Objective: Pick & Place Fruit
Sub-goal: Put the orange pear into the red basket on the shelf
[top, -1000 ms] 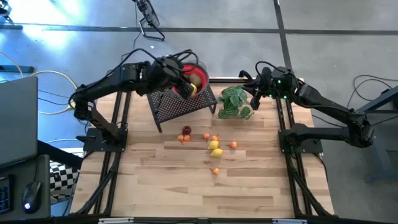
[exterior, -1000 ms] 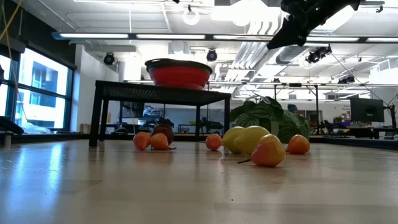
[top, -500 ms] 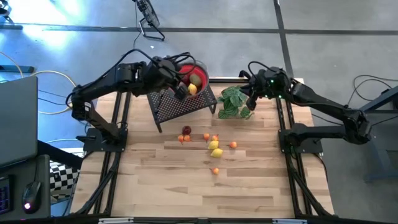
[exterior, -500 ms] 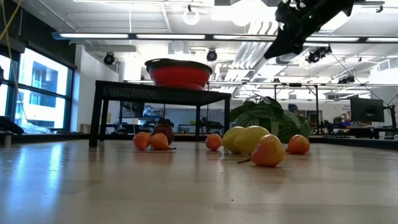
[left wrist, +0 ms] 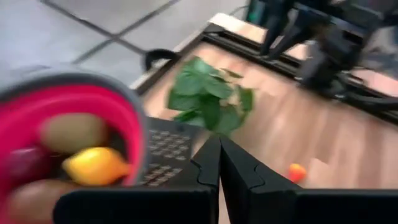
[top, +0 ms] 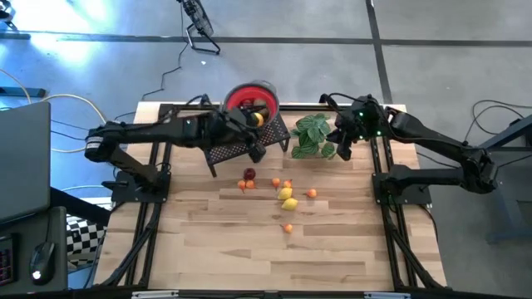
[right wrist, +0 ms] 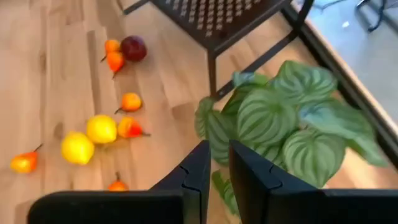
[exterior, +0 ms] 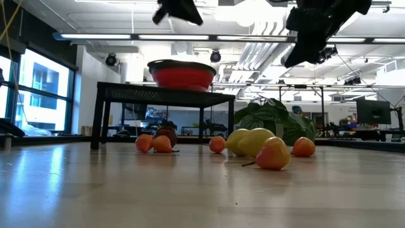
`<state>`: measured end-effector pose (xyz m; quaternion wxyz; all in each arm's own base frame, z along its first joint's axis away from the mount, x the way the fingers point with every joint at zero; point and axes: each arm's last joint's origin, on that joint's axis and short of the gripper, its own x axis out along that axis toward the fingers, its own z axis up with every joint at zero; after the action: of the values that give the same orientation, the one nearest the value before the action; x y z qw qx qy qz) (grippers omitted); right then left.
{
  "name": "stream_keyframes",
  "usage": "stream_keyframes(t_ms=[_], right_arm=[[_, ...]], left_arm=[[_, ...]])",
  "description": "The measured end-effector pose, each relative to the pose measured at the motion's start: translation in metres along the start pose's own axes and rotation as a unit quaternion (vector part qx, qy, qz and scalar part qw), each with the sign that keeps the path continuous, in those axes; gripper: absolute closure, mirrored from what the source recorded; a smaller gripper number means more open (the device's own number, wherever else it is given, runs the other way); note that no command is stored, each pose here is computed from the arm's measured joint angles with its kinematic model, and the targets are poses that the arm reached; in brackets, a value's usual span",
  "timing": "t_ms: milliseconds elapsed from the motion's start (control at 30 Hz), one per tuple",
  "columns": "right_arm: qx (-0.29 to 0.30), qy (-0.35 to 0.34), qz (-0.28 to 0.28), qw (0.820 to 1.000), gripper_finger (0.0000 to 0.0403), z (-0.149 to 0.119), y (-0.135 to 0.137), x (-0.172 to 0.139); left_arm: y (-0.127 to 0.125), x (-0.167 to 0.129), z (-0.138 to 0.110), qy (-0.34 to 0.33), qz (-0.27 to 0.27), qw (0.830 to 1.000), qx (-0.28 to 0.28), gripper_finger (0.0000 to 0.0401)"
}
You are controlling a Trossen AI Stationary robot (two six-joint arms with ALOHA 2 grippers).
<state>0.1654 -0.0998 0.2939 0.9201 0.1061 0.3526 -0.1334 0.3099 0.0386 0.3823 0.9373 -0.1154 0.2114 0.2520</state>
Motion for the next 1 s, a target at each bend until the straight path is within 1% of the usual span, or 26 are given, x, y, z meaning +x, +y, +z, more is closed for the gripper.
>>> stream_keyframes(t_ms=[100,233,300,400,433,633,800,867,1000], right_arm=[[0.001,0.002,0.022,1.000,0.0353,0.000,0.003,0.001],[0.000,0.011,0.035,0.999,0.0354,-0.001,0.010,0.002],[-0.011,0.017,0.049,0.999,0.0364,-0.002,0.017,0.003],[-0.034,0.028,0.074,0.996,0.0391,-0.001,0.031,0.010],[-0.039,0.035,0.075,0.996,0.0394,-0.001,0.034,0.013],[-0.057,0.086,0.058,0.993,0.0399,0.005,0.049,0.027],[-0.070,0.111,0.045,0.990,0.0399,0.007,0.059,0.040],[-0.067,0.119,0.050,0.989,0.0399,0.006,0.061,0.044],[-0.066,0.126,0.092,0.986,0.0399,0.005,0.067,0.048]], left_arm=[[-0.003,0.012,-0.014,-0.029,-0.054,0.998,-0.012,0.0401],[-0.005,0.020,-0.029,-0.047,-0.080,0.995,-0.021,0.0401],[-0.003,0.018,-0.032,-0.046,-0.079,0.996,-0.021,0.0401],[-0.004,0.011,-0.030,-0.058,-0.085,0.994,-0.023,0.0401],[-0.003,0.008,-0.031,-0.056,-0.085,0.995,-0.020,0.0401],[0.000,-0.015,-0.024,-0.081,-0.077,0.994,0.008,0.0401],[0.008,-0.036,-0.025,-0.065,-0.070,0.995,0.018,0.0401],[0.010,-0.042,-0.024,-0.065,-0.064,0.996,0.019,0.0401],[0.014,-0.047,-0.028,-0.065,-0.058,0.996,0.023,0.0401]])
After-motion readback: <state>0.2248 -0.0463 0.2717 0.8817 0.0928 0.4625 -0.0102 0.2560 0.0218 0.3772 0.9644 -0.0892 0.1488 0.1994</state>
